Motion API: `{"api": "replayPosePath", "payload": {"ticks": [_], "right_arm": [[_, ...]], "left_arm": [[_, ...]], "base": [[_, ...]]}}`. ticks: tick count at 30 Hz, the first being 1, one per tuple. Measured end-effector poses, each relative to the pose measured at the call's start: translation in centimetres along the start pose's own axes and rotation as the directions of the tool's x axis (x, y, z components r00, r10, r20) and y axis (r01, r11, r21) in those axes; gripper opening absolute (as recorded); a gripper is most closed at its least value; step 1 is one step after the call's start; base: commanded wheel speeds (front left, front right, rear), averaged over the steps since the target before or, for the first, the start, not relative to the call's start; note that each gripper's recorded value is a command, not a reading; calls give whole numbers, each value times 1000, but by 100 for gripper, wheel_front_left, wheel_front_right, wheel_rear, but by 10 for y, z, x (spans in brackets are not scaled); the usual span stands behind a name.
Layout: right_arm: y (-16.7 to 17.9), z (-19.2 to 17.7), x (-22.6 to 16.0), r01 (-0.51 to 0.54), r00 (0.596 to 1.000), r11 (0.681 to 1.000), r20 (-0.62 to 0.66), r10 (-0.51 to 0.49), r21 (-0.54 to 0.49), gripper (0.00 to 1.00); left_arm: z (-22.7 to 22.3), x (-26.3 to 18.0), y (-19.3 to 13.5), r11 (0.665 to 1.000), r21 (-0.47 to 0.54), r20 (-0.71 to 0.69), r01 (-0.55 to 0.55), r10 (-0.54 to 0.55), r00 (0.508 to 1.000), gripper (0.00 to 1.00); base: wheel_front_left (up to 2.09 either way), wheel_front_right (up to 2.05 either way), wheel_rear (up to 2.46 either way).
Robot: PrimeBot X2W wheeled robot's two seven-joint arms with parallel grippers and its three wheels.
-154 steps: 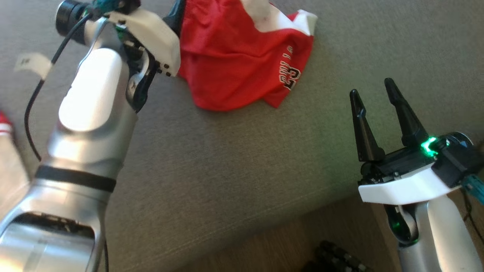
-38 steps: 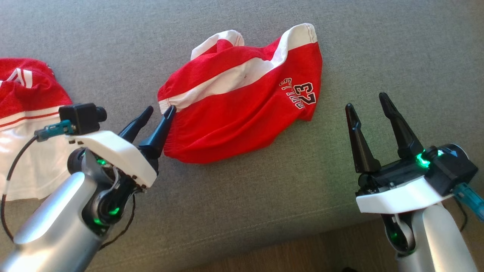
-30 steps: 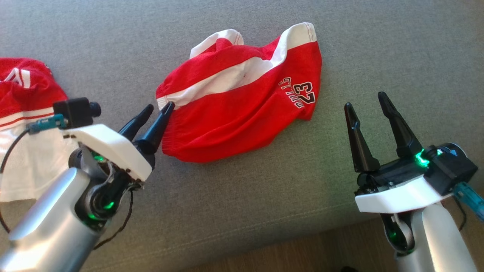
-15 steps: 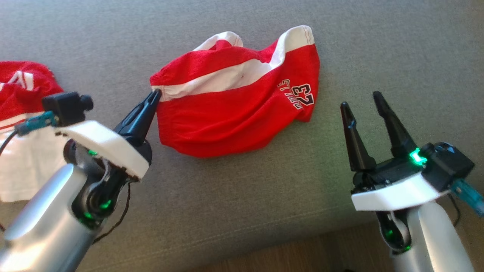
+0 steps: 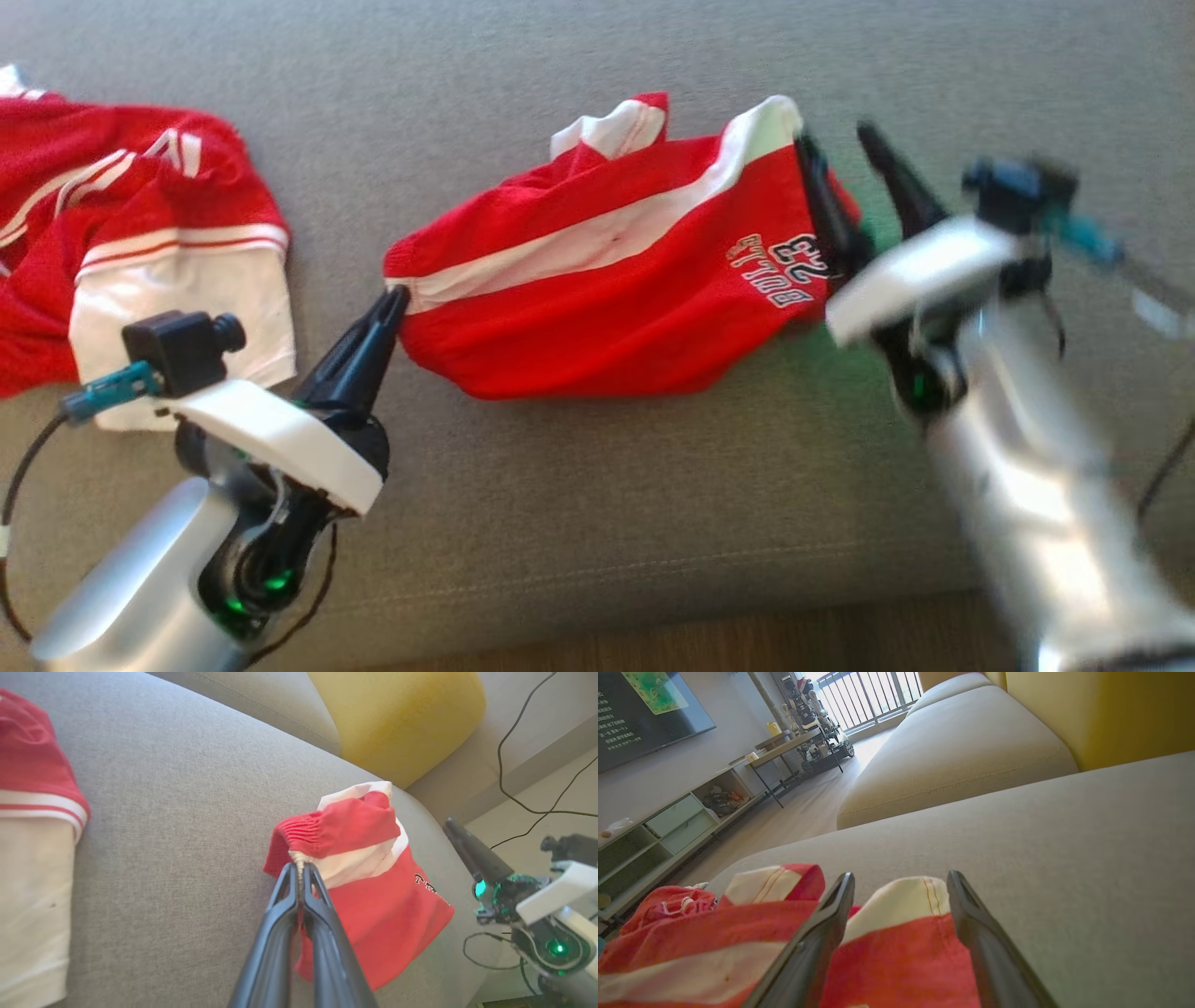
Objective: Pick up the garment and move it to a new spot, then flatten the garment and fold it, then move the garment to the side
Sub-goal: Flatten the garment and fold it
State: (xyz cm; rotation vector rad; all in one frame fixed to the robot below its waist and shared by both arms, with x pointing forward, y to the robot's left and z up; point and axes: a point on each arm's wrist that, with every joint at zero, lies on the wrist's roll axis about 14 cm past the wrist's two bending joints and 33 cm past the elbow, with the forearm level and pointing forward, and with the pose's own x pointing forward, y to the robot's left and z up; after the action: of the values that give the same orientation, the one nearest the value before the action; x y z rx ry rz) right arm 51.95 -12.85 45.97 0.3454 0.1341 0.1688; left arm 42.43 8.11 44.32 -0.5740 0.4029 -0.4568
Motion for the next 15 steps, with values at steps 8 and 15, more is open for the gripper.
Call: {"api": "replayPosePath", "payload": {"ticks": [8,15], "right_arm": [[-9,-36,39,-11,961,999,-277,-2,-44,100],[-11,-64,43,-52,912,993,-409,5,-103,100]], "left_arm": [[2,5,6,1000,1,13,-4,4,1000,0],[-3,3,19,999,-6,11,-40,41,999,0]], "base": [[0,0,0],[0,0,0]]}}
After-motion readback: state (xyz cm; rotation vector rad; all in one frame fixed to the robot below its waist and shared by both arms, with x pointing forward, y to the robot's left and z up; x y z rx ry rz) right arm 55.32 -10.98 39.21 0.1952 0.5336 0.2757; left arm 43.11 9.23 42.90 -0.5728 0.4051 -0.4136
